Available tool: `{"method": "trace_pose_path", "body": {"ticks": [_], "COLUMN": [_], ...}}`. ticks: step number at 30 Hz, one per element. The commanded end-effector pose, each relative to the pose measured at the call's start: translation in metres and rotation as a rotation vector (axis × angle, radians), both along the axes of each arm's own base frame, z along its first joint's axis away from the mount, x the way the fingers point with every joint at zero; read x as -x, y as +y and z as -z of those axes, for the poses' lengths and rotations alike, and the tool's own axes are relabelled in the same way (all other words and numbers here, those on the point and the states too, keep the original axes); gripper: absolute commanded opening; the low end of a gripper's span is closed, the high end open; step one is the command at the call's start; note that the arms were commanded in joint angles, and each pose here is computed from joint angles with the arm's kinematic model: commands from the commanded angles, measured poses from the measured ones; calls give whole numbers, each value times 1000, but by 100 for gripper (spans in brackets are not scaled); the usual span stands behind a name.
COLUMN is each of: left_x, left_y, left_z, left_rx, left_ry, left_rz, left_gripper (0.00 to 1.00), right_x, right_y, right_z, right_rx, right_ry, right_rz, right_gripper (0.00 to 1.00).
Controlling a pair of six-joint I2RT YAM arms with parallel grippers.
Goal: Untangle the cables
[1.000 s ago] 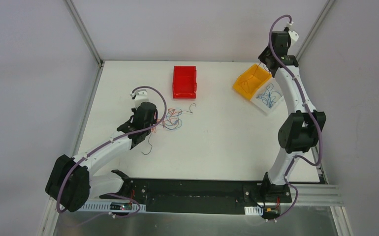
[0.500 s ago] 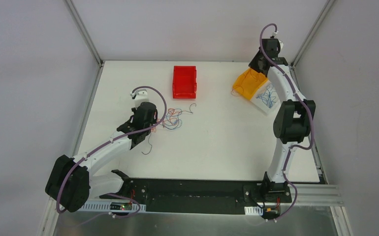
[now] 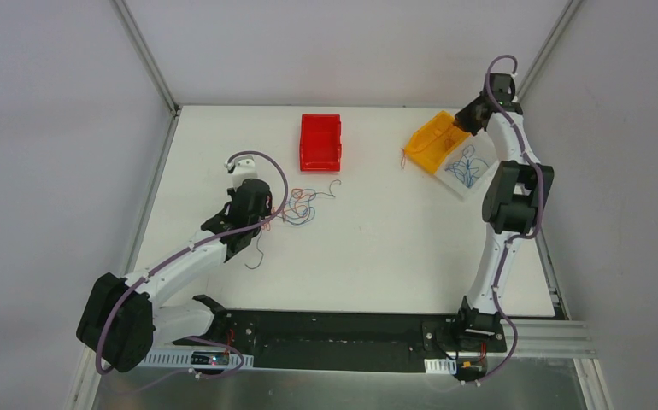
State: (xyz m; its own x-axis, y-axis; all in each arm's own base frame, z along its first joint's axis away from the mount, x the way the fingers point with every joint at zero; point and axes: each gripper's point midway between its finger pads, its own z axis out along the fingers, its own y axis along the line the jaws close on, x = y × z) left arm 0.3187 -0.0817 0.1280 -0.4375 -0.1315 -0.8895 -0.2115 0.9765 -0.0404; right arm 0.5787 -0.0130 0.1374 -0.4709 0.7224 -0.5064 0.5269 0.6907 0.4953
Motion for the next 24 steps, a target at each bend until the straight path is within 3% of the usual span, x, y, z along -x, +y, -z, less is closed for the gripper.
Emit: {"method": "trace_pose_path", "body": {"ticks": [1, 7, 15, 24], "left_x": [-2, -2, -3, -2], "left_y": [-4, -5, -8, -8], "left_z": [-11, -12, -10, -11], "left_rx": [14, 17, 21, 21], "left_ry": [-44, -51, -47, -48], "left_rz": [22, 26, 40, 45], "left_gripper": [0, 0, 0, 0], "right_x": [-18, -20, -5, 21], "right_y": [-27, -27, -3, -12], "right_z": [-29, -16, 16, 70], "right_rx": [-128, -167, -4, 100], "right_ry": [-41, -18, 70, 271], "right_rz": [64, 49, -7, 75], "right_gripper": [0, 0, 0, 0]}}
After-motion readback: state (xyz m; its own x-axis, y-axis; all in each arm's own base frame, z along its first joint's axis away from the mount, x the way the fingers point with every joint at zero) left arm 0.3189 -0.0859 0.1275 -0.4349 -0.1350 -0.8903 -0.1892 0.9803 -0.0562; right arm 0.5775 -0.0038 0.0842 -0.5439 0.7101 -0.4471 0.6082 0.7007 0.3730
